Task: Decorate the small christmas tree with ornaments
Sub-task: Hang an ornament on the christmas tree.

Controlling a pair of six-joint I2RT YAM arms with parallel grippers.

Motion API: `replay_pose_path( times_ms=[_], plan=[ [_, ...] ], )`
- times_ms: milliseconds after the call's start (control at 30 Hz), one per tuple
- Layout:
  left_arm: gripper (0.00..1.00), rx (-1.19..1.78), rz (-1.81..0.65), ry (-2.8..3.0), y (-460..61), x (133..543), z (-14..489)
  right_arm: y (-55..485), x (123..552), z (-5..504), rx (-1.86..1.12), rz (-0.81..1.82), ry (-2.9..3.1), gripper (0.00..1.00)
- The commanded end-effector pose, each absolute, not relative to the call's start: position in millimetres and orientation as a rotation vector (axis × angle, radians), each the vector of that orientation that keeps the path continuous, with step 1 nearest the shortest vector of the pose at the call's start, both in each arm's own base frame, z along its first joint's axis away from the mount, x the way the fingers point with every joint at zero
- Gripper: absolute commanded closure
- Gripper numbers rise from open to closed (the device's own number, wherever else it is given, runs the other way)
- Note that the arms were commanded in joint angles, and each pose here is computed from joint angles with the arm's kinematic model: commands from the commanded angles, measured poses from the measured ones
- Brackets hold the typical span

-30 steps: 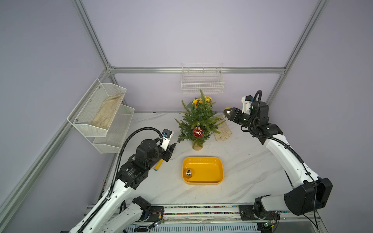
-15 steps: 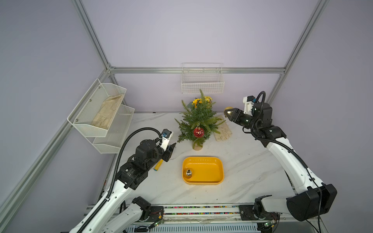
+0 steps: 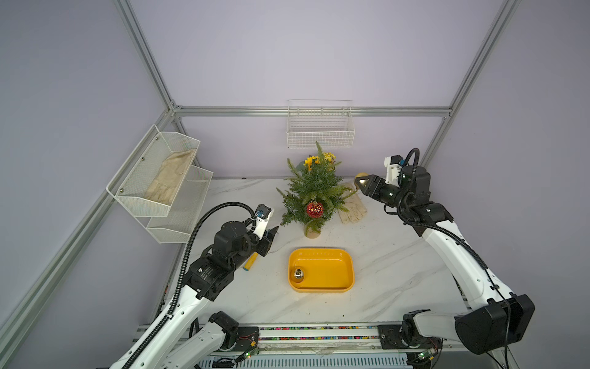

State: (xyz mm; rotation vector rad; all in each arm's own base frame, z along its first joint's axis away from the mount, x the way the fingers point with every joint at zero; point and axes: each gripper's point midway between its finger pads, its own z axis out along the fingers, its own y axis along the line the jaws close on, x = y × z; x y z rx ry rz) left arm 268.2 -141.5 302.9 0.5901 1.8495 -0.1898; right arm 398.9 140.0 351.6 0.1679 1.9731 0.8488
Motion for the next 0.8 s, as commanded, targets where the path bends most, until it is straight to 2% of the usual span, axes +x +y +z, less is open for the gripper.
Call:
replay_pose_path(
  times_ms=[0, 767],
  plan=[
    [0.47, 0.603, -0.176, 1.838, -140.8, 268.9, 293.8, 133.8, 393.4, 360.6, 0.183, 0.838, 1.938, 0.42],
    [0.47, 0.604, -0.176, 1.839, -140.8, 268.7, 293.5, 122.0, 389.7, 339.4, 0.244, 0.791, 1.954, 0.44]
  ],
)
